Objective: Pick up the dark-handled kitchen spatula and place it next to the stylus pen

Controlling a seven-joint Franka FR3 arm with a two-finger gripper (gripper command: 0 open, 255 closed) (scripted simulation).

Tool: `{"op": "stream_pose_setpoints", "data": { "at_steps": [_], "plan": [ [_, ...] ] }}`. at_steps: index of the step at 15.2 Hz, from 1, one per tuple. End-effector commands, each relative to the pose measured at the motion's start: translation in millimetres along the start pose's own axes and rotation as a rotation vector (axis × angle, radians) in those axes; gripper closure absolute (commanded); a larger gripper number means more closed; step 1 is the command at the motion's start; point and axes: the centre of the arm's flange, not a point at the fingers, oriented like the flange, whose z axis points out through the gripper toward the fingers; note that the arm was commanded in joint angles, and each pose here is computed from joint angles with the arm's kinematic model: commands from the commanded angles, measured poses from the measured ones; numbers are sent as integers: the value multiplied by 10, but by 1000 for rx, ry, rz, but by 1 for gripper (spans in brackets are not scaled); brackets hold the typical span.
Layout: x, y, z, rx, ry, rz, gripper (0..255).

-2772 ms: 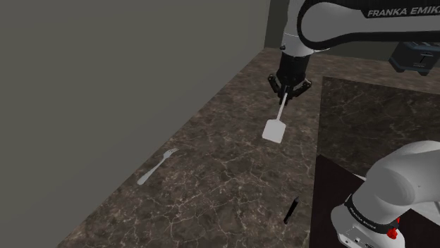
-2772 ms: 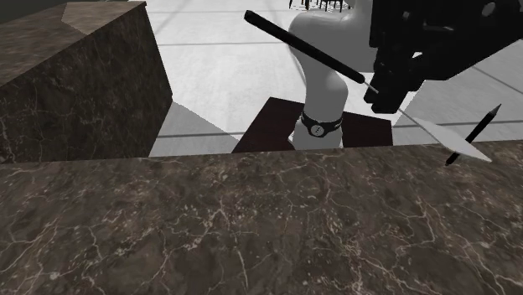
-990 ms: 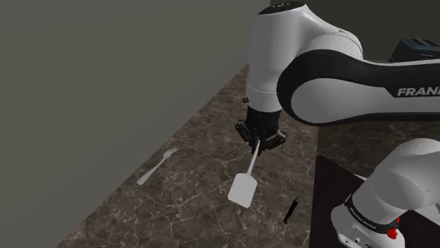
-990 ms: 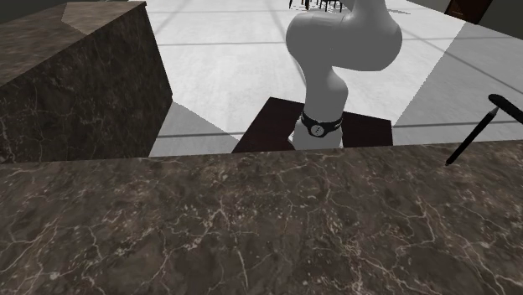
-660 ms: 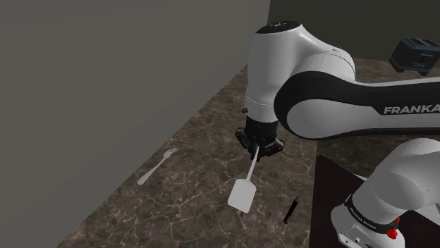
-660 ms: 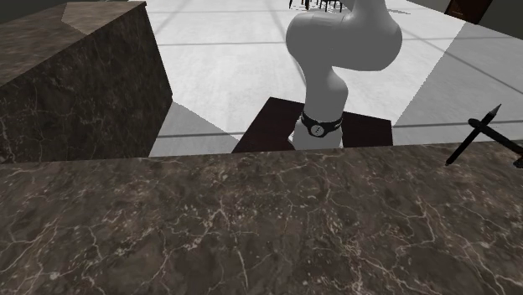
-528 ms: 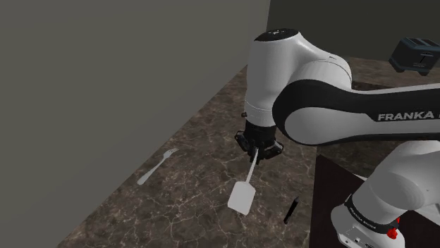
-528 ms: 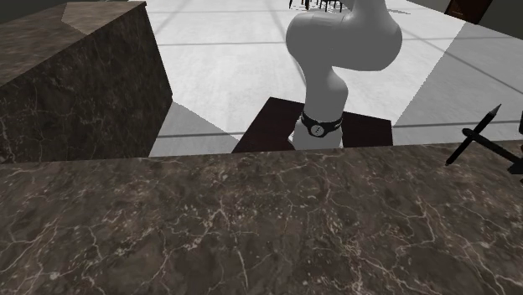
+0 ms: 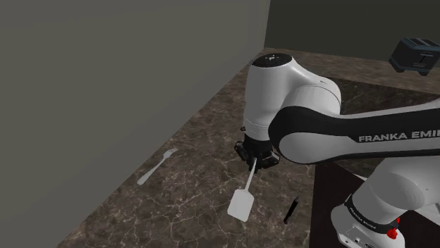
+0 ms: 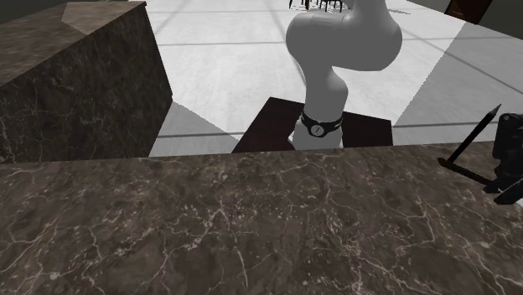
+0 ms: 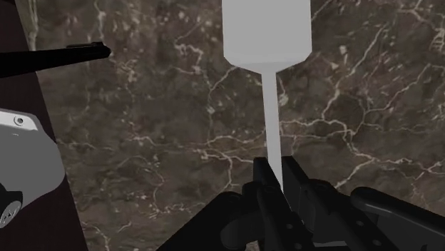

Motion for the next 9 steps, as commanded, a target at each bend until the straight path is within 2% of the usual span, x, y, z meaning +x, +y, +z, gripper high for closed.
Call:
{"op": "stream_pose_setpoints", "data": {
  "at_steps": [1, 9],
  "plan": [
    [-5, -4, 109, 1, 0, 0, 255],
    [-33, -4, 530, 1, 0, 0, 255]
  ]
}}
